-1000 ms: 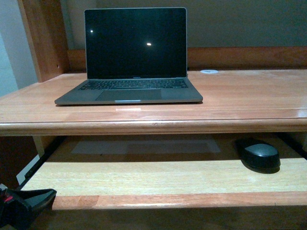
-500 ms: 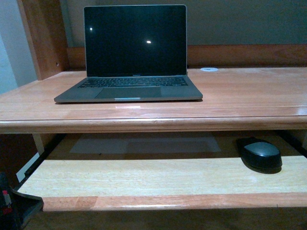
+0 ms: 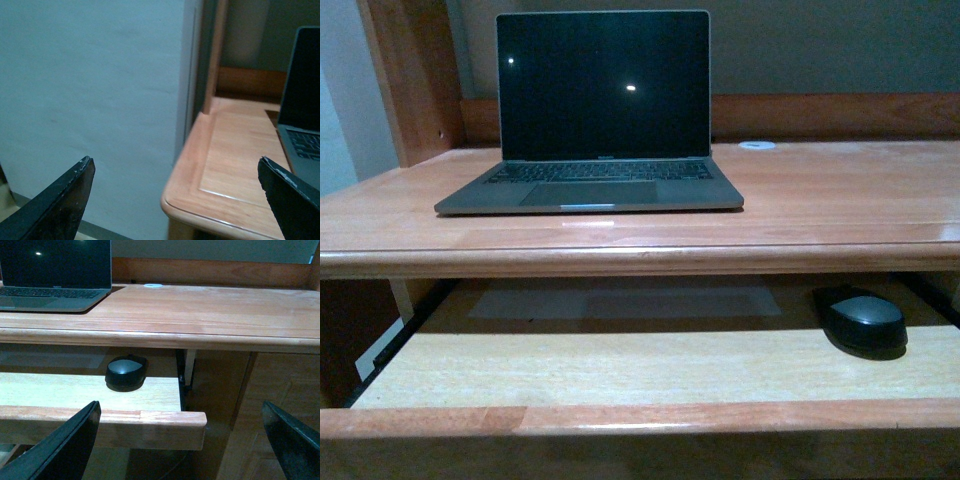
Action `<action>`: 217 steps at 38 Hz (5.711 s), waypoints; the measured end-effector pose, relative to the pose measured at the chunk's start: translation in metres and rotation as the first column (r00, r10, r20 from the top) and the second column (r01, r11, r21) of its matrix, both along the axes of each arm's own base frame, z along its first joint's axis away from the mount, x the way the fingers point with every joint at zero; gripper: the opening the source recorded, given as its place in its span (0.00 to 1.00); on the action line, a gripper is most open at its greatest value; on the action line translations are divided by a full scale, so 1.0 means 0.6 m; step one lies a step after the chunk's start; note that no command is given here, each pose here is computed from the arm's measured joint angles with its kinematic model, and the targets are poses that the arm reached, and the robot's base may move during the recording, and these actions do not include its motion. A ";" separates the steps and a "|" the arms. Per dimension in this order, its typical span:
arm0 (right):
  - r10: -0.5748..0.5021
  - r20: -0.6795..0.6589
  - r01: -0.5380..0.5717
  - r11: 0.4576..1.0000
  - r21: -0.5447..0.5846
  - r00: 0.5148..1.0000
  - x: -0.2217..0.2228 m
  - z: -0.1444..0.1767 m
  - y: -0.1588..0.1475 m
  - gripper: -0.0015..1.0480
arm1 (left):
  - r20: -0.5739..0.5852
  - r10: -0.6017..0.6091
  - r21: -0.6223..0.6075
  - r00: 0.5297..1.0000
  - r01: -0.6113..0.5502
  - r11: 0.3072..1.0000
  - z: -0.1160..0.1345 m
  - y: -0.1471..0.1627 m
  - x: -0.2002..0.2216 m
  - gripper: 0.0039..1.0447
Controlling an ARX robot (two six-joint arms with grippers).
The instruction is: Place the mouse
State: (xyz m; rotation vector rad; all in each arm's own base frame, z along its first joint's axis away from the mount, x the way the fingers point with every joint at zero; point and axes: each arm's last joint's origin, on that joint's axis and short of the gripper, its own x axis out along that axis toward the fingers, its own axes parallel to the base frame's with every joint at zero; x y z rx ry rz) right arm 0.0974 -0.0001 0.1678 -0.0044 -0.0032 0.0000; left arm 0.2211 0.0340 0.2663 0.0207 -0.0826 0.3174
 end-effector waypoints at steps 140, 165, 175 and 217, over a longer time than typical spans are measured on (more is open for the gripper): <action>0.054 -0.375 -0.039 0.998 0.048 0.925 0.191 0.023 0.148 0.94 | -0.075 -0.310 -0.033 0.948 0.308 0.951 -0.167 -0.056 -0.206 0.94; -0.003 -0.391 0.032 0.997 0.068 0.920 0.274 -0.006 0.132 0.94 | -0.074 -0.310 -0.033 0.948 0.308 0.951 -0.167 -0.056 -0.206 0.94; 0.003 -0.408 0.029 0.997 0.071 0.913 0.308 -0.015 0.134 0.94 | -0.074 -0.309 -0.033 0.948 0.308 0.951 -0.167 -0.056 -0.206 0.94; 0.032 -0.458 0.012 0.996 0.091 0.888 0.338 -0.024 0.121 0.60 | -0.074 -0.310 -0.033 0.948 0.308 0.951 -0.167 -0.056 -0.206 0.94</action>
